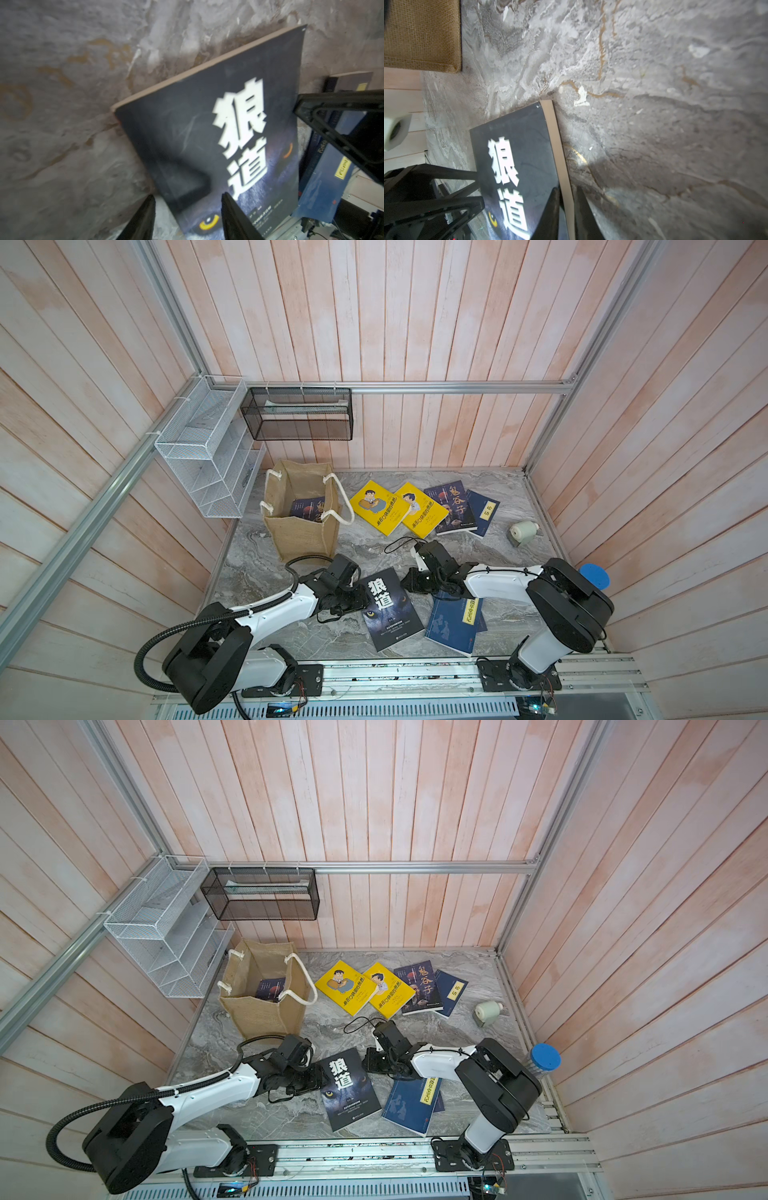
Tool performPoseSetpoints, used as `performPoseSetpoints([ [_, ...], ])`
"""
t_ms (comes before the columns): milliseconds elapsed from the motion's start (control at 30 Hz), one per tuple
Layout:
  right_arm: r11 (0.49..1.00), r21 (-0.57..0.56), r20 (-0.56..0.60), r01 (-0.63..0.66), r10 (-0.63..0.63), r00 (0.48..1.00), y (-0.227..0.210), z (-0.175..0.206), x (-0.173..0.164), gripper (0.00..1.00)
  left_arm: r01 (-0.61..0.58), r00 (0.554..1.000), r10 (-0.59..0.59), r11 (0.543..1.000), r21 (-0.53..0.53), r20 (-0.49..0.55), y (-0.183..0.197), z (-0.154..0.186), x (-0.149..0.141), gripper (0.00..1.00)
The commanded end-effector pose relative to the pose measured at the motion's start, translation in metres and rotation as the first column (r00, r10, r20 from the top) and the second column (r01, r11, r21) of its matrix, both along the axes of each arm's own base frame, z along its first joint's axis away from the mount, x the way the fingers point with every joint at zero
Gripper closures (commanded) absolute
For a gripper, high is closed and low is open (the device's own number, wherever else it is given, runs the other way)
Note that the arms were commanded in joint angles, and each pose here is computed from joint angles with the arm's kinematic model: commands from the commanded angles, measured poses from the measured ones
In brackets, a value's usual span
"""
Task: Put the books into the canvas bag
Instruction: Move the book to the center of the board.
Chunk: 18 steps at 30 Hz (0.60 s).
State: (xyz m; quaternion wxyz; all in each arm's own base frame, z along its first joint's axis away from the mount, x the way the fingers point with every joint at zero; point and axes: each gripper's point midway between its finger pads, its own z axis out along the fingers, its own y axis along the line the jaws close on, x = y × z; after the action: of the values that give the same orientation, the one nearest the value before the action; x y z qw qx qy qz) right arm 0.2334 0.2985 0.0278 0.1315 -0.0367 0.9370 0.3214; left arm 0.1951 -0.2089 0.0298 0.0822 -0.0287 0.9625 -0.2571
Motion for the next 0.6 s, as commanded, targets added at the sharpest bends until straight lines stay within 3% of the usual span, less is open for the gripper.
performPoseSetpoints([
  [0,0.998,-0.057,-0.047,-0.018,0.015,0.999,-0.008,-0.011,-0.012,0.84,0.035,0.999,-0.031,0.994,-0.099,0.045,-0.025,0.014,0.017,0.47],
  [333,0.999,-0.053,-0.012,-0.001,0.0,1.0,-0.01,-0.001,0.022,0.87,0.087,0.987,-0.066,0.986,-0.142,0.149,-0.055,0.027,0.07,0.48],
  [567,0.996,-0.031,0.038,0.087,-0.086,0.996,-0.027,0.014,0.08,0.87,0.111,0.96,-0.078,0.987,-0.112,0.269,-0.068,0.041,0.155,0.49],
])
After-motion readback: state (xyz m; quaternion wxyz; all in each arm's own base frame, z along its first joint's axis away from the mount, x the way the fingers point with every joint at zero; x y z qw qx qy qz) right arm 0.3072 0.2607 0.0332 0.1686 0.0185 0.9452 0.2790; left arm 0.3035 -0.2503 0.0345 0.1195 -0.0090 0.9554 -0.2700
